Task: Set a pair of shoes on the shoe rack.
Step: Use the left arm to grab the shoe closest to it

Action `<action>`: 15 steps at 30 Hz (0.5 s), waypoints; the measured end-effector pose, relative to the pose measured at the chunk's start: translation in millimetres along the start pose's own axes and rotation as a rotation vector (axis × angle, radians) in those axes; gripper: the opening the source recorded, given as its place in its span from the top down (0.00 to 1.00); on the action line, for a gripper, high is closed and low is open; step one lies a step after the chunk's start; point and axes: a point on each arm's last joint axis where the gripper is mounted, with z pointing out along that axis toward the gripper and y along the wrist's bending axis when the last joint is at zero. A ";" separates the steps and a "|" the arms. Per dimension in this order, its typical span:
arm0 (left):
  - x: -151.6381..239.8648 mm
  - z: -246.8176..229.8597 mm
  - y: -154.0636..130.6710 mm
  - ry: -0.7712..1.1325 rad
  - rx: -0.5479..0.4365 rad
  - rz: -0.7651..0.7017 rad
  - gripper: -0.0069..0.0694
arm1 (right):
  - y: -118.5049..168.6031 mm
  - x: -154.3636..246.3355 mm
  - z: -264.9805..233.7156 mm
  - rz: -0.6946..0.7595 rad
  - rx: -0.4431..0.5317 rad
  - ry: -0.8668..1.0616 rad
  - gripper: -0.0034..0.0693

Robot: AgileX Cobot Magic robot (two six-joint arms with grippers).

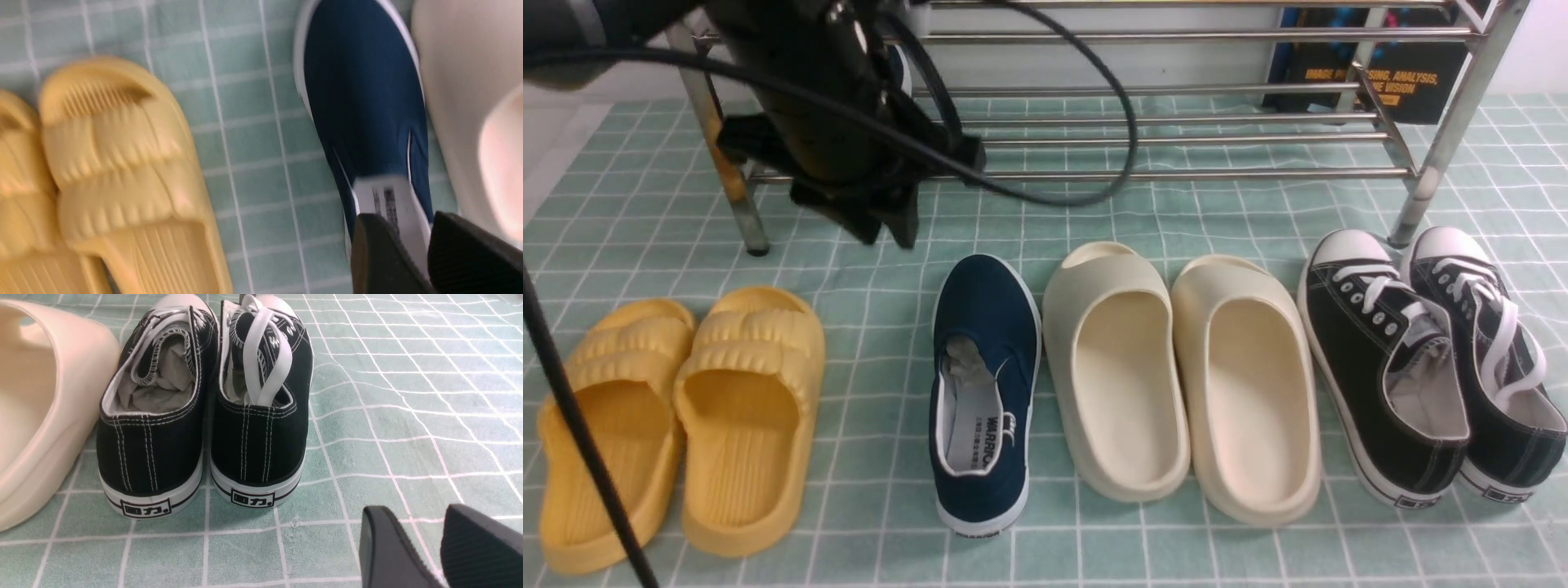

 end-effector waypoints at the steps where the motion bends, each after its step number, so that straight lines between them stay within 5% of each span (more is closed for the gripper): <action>1: 5.2 4.5 -0.3 0.022 -0.004 -0.002 0.64 | 0.0 0.0 0.0 0.000 0.000 0.000 0.61; 8: 62.6 51.3 -14.5 0.168 -0.031 -0.008 0.64 | 0.0 0.0 0.0 0.000 0.000 0.000 0.61; 15: 60.8 85.0 -22.8 0.124 -0.021 -0.066 0.62 | 0.0 0.0 0.0 0.000 0.000 0.000 0.61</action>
